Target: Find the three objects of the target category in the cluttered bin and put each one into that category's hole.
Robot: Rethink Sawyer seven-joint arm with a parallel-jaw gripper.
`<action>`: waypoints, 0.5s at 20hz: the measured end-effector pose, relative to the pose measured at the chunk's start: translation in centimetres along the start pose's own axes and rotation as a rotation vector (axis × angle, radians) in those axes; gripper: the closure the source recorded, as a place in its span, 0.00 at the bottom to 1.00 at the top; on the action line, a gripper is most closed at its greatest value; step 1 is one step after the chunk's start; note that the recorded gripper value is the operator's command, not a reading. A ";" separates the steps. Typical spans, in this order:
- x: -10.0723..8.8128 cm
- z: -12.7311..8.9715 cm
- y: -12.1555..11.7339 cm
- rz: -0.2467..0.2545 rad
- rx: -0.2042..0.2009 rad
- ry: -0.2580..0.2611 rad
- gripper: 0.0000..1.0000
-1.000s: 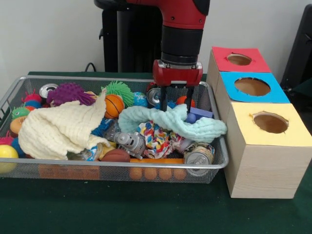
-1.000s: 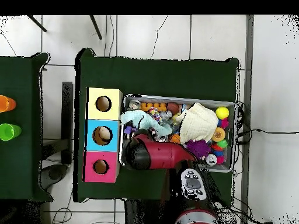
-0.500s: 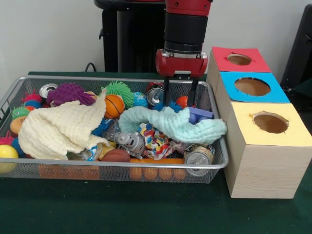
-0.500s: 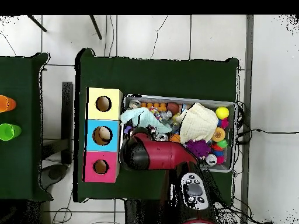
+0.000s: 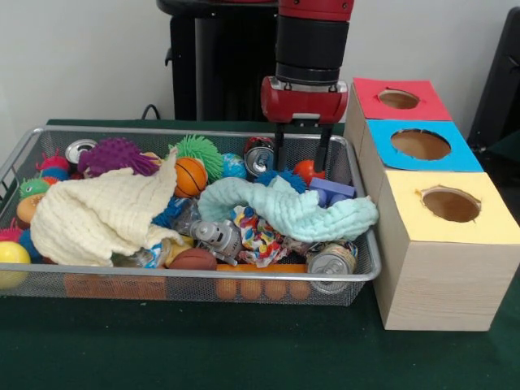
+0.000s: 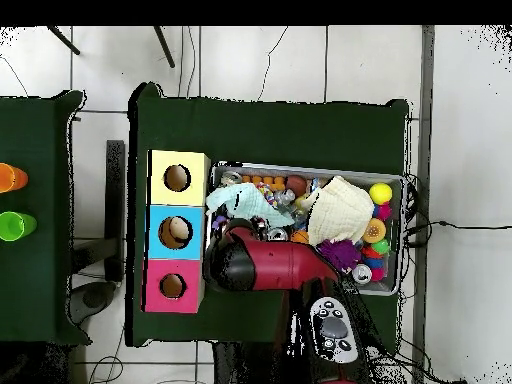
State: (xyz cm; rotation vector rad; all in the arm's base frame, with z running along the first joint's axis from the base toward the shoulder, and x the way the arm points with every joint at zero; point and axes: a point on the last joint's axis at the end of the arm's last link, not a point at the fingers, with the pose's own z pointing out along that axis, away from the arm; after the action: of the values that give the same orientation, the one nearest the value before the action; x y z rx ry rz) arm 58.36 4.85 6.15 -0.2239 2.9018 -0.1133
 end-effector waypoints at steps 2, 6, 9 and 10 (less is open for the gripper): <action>0.1 0.1 -0.2 0.004 0.000 0.005 0.00; 0.5 0.5 -1.4 0.026 0.000 0.013 0.00; 0.8 0.8 -3.2 0.060 -0.002 0.017 0.00; 0.9 0.8 -3.6 0.068 -0.002 0.019 0.00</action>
State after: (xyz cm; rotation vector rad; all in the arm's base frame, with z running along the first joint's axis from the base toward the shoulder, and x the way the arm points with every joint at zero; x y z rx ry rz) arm 58.23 1.14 5.48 -0.1250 2.9246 -0.1014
